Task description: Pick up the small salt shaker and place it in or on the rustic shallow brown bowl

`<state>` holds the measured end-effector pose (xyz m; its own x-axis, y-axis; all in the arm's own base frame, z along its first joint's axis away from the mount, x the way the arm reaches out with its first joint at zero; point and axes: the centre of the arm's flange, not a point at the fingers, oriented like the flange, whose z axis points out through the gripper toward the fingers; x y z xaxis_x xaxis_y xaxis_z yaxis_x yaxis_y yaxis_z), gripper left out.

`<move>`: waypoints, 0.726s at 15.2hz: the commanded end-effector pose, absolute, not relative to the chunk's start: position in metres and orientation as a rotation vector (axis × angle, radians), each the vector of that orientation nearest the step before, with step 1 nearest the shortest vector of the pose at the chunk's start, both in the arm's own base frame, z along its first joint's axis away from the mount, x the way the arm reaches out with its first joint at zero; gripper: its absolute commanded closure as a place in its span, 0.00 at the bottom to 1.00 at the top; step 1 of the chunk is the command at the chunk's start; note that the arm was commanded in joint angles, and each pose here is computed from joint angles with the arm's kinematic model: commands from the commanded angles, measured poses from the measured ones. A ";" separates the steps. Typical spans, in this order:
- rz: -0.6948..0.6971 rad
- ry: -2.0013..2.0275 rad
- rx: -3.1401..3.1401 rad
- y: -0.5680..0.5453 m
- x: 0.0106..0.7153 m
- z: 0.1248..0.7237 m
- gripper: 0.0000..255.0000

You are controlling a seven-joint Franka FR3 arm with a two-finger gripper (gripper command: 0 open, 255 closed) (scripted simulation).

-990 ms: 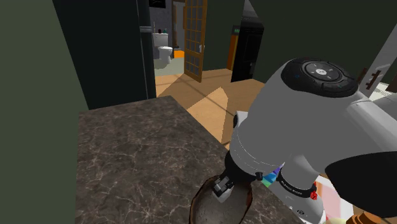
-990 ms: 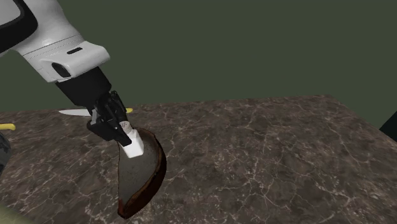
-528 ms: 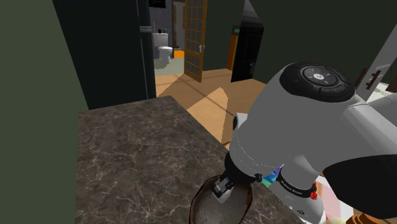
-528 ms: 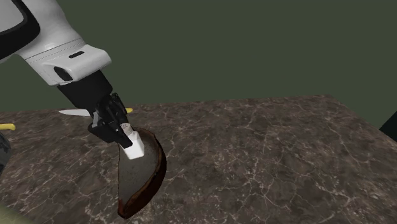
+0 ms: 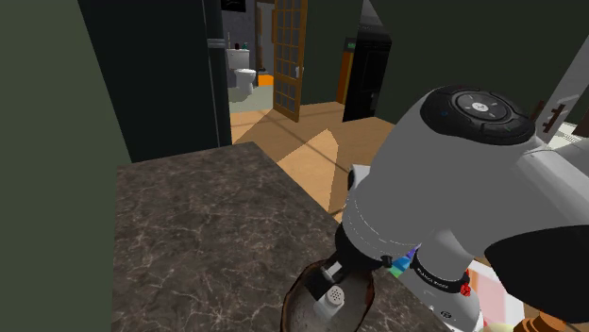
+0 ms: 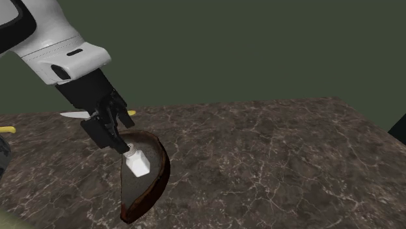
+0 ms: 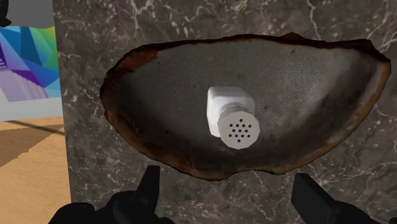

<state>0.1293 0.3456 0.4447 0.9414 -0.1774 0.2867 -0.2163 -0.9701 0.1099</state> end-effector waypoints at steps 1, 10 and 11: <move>0.417 -0.302 2.956 0.350 0.125 0.464 0.00; 0.417 -0.302 2.956 0.354 0.119 0.487 0.00; 0.417 -0.302 2.956 0.354 0.119 0.487 0.00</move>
<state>0.1186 0.3536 0.4868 0.9415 -0.1775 0.2865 -0.2165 -0.9700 0.1104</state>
